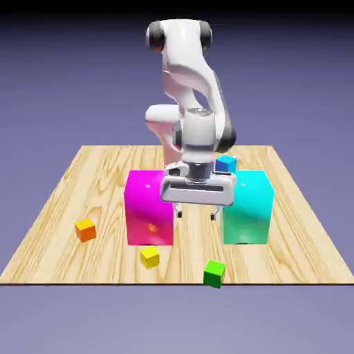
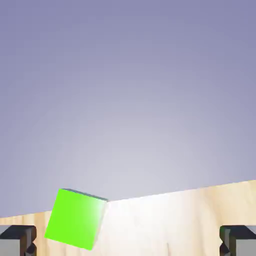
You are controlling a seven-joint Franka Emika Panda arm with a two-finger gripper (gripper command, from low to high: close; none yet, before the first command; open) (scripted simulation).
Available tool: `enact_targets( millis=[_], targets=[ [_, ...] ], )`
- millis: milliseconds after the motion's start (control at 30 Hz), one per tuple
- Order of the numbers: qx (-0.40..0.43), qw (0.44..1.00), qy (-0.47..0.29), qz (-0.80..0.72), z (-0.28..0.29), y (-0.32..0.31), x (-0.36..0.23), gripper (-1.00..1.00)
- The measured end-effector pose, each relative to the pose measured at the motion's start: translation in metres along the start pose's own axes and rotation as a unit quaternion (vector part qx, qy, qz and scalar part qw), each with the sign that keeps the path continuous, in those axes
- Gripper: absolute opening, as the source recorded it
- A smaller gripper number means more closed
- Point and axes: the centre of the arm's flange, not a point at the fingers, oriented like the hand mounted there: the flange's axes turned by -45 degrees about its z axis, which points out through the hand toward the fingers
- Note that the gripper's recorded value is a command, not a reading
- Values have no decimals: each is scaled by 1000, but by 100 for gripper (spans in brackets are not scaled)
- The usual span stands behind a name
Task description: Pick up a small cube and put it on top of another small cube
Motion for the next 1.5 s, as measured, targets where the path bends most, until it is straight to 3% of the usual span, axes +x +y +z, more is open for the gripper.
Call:
enact_targets(
  millis=[400,467,567,600,667,800,967,1100,1200,1300,1467,1500],
  targets=[
    [-1,977,-187,102,113,-41,21,0],
    [-1,976,-190,104,115,-42,21,0],
    [-1,976,-190,104,173,-43,3,0],
    [-1,976,-190,104,181,-43,0,-100],
    [-1,976,-190,104,181,-43,0,-100],
    [-2,977,-184,104,108,-36,29,-100],
    [-11,931,-163,326,89,91,42,-100],
    [-4,849,-135,511,66,198,30,-100],
    [8,741,-112,662,51,283,-4,-100],
    [24,599,-87,796,36,359,-55,-100],
    [60,298,-44,952,13,462,-173,-100],
    [50,276,-47,959,21,466,-187,-100]
  ],
)
